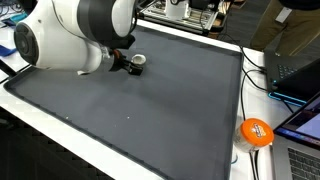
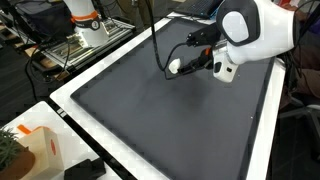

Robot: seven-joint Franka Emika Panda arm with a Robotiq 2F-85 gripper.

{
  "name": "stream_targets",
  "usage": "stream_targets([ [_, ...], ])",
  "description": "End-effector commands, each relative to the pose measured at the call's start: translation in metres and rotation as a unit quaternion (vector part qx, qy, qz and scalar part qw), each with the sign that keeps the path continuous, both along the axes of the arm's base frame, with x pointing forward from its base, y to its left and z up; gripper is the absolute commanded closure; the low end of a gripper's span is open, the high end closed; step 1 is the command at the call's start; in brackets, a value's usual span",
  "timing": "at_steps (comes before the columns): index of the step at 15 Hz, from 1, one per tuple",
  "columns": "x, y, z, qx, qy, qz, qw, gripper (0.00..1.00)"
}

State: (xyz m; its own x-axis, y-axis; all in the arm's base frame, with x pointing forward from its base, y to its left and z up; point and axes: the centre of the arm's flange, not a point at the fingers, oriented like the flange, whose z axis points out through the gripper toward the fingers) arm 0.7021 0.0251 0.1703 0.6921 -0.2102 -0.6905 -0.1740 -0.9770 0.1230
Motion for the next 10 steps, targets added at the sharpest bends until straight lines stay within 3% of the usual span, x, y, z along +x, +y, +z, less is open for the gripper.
stream_targets([
  [1, 0.008, 0.001, 0.009, 0.001, -0.002, 0.004, 1.0, 0.0],
  [10, -0.041, -0.019, 0.062, 0.009, -0.07, -0.013, 0.9974, 0.0],
])
